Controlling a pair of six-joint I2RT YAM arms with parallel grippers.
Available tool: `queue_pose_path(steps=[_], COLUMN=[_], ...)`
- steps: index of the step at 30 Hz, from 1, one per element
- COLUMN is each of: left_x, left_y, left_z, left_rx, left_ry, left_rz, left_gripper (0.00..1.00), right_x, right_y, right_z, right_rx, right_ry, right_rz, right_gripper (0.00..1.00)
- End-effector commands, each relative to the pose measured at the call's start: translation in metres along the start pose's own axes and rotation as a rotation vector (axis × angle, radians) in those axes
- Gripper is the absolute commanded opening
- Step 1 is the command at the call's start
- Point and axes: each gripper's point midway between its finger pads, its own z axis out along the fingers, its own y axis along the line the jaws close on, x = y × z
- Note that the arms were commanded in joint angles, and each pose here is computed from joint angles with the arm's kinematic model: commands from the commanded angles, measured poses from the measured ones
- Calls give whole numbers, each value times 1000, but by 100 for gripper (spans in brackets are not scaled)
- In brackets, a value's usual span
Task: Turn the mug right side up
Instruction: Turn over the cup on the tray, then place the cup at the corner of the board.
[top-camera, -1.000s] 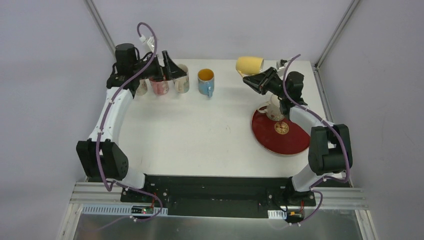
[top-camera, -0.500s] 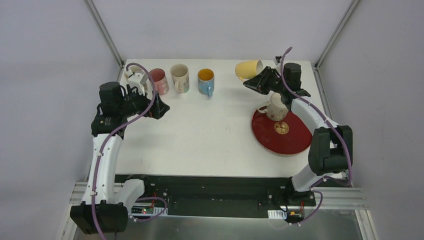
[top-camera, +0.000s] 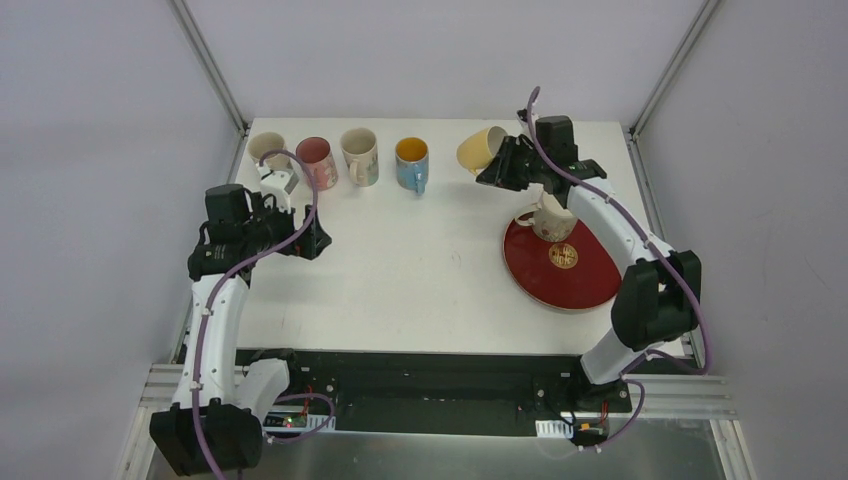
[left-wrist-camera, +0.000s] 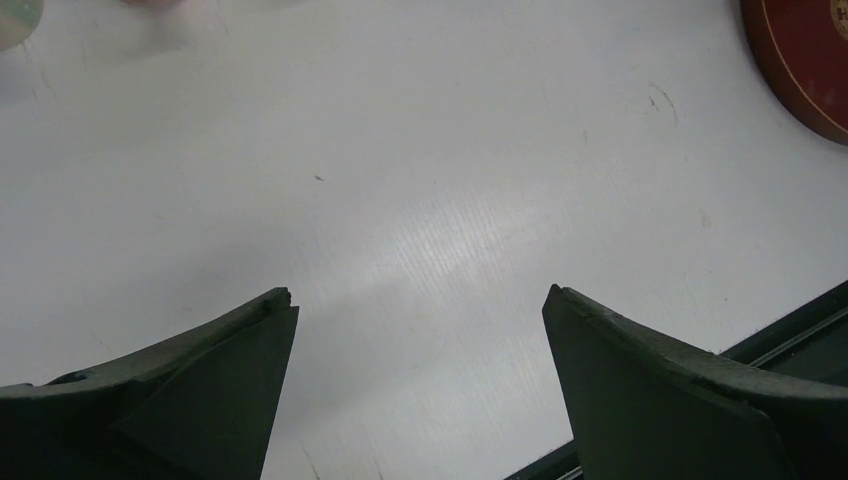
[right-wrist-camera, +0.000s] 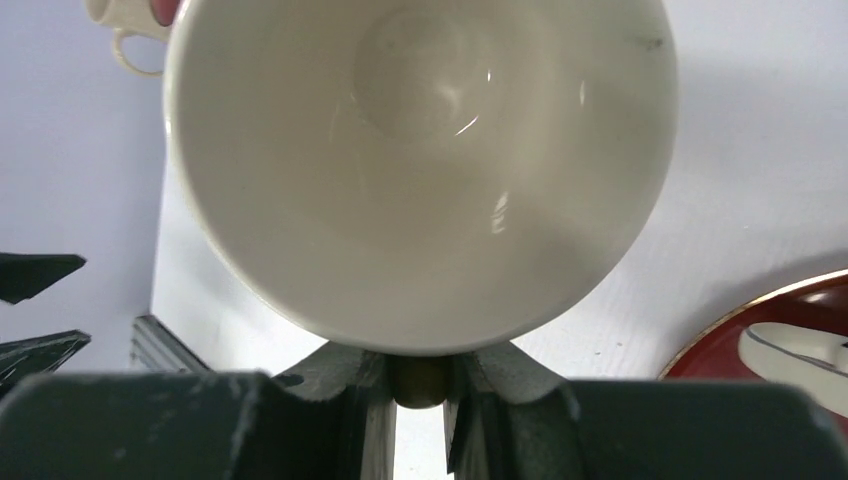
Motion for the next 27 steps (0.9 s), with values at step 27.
queue_pose_path(steps=[27], left_x=[11], left_y=[-4], left_z=[-5], left_rx=[18], left_ry=[-78], left_rz=[87], left_gripper=[100], right_x=[-16], right_y=[-9], right_z=[66], right_rx=[418], right_ry=[58], right_rz=[-301], right_gripper=[0])
